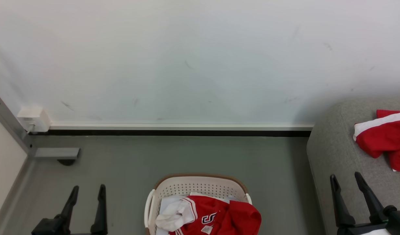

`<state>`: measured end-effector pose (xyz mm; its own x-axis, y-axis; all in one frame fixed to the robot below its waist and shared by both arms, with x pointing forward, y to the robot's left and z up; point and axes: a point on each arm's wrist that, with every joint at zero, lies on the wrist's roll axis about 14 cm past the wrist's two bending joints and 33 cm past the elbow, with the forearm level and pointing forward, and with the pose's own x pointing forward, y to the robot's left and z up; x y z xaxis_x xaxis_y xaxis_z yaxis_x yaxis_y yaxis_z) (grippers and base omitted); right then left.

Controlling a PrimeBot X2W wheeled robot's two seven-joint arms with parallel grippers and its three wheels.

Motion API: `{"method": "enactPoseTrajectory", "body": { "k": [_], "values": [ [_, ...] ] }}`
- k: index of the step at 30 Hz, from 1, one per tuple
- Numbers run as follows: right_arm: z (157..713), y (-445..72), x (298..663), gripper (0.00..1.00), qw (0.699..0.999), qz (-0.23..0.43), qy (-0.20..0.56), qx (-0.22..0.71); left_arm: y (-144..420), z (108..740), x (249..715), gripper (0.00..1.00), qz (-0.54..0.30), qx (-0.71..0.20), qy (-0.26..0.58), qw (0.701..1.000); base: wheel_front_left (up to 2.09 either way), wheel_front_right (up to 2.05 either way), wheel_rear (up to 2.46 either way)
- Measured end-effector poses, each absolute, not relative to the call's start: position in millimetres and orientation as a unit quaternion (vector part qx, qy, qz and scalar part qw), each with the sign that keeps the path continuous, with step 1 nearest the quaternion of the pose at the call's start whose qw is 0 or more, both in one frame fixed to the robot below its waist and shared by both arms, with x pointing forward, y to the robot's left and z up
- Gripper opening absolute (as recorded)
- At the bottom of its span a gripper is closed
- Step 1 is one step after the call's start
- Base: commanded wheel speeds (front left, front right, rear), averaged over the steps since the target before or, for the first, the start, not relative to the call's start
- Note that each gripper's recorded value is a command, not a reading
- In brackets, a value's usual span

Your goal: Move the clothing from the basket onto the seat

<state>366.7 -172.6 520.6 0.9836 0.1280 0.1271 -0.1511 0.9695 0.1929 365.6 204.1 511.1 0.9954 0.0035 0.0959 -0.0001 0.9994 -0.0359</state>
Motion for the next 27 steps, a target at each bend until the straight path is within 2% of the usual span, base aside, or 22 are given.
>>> {"method": "enactPoseTrajectory", "body": {
  "k": [8, 16, 27],
  "values": [
    [530, -180, 378, 1.0, 0.989, 0.058, -0.072, 0.115, 190, 509, 382, 1.0, -0.02, -0.022, -0.046, 0.999, 0.0, 0.0, 0.0],
    [536, -180, 407, 1.0, 0.988, 0.06, -0.082, 0.116, 164, 506, 419, 1.0, -0.054, -0.031, -0.045, 0.997, 0.0, 0.0, 0.0],
    [539, -194, 451, 1.0, 0.988, 0.05, -0.095, 0.114, 118, 445, 472, 1.0, -0.122, -0.033, 0.028, 0.992, 0.0, 0.0, 0.0]
  ]
}}
